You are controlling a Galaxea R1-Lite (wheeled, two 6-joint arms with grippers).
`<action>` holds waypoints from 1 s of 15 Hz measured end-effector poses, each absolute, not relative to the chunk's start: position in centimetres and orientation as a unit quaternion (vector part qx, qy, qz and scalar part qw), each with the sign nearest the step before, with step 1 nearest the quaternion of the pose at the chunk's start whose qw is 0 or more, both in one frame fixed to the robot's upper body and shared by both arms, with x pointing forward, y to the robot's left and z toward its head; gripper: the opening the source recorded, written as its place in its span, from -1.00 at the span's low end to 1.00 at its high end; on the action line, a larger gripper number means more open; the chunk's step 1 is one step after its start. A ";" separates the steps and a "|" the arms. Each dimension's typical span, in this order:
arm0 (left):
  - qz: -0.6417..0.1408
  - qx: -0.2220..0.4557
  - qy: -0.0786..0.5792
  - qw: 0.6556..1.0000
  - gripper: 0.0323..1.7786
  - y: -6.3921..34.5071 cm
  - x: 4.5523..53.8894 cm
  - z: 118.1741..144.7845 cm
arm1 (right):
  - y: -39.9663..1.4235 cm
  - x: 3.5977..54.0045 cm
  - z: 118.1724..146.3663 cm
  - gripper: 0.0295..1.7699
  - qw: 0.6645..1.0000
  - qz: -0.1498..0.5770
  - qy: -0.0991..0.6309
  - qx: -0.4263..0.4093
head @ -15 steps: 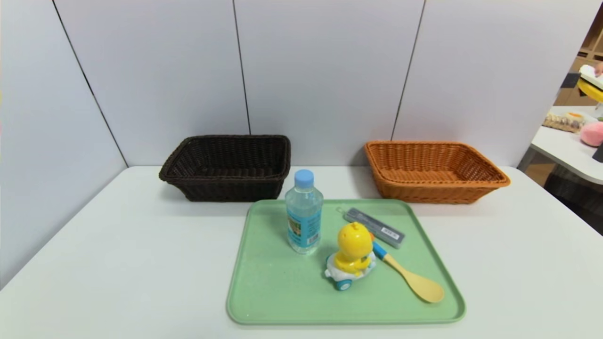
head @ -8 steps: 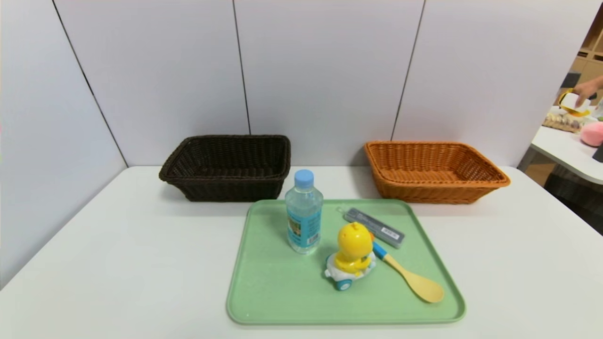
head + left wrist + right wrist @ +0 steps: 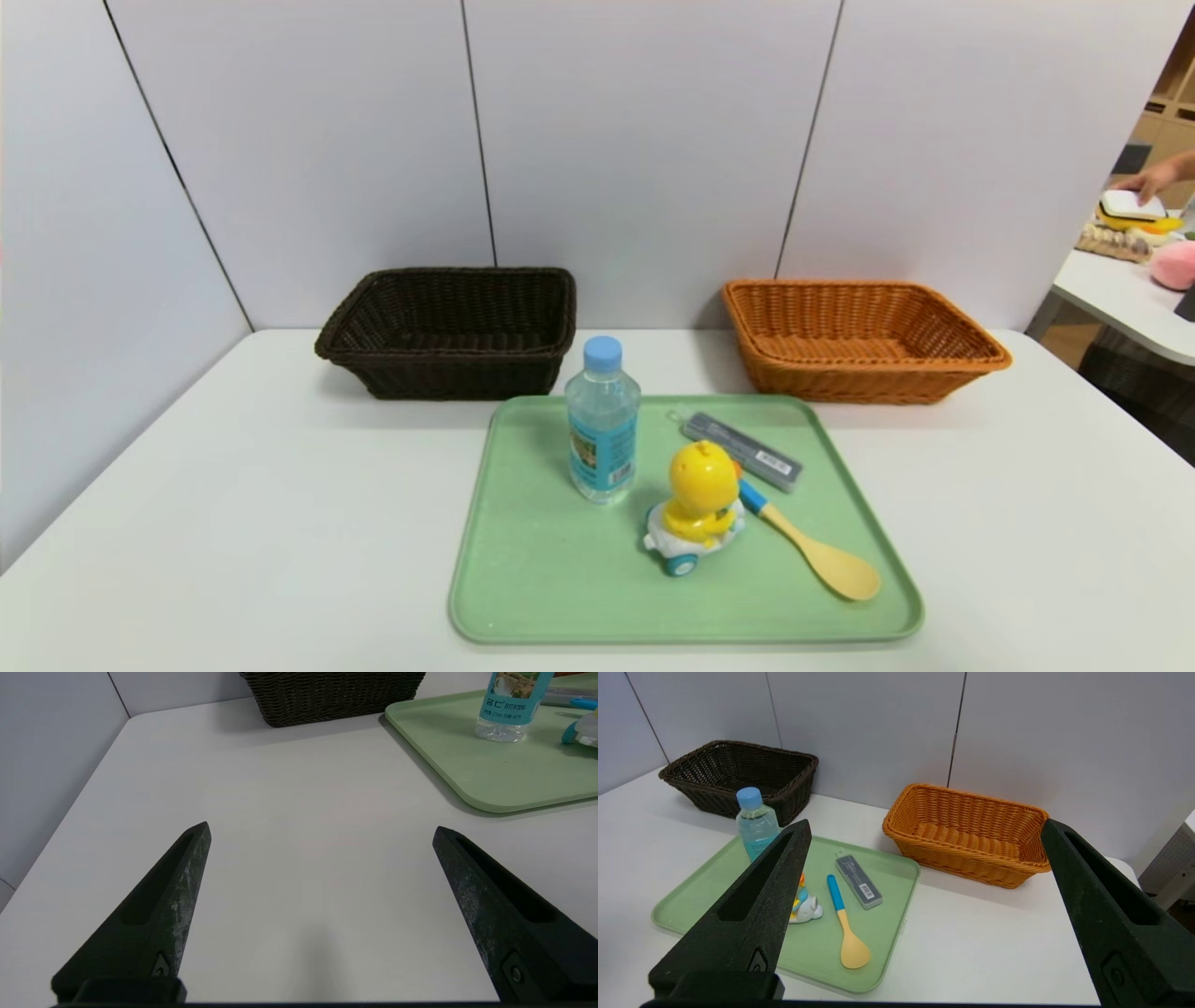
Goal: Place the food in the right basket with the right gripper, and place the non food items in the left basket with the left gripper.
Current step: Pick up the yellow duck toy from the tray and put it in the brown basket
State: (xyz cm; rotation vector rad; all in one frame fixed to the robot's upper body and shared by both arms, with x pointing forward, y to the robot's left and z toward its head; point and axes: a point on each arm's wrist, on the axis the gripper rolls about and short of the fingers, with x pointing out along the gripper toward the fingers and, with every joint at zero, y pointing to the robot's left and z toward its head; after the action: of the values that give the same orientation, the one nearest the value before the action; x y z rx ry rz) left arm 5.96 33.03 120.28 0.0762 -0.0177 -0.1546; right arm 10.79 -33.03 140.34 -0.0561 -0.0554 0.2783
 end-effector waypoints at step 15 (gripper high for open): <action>-0.145 0.053 0.025 0.988 0.90 31.9 19.4 138.0 | -32.9 16.2 137.5 0.92 0.987 0.151 0.060 -0.015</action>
State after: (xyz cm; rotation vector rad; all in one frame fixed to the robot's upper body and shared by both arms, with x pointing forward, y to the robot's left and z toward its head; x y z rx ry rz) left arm 19.39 31.89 138.00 0.1064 0.0498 -0.2913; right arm 16.22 -32.94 137.47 -0.0310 0.1196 0.3035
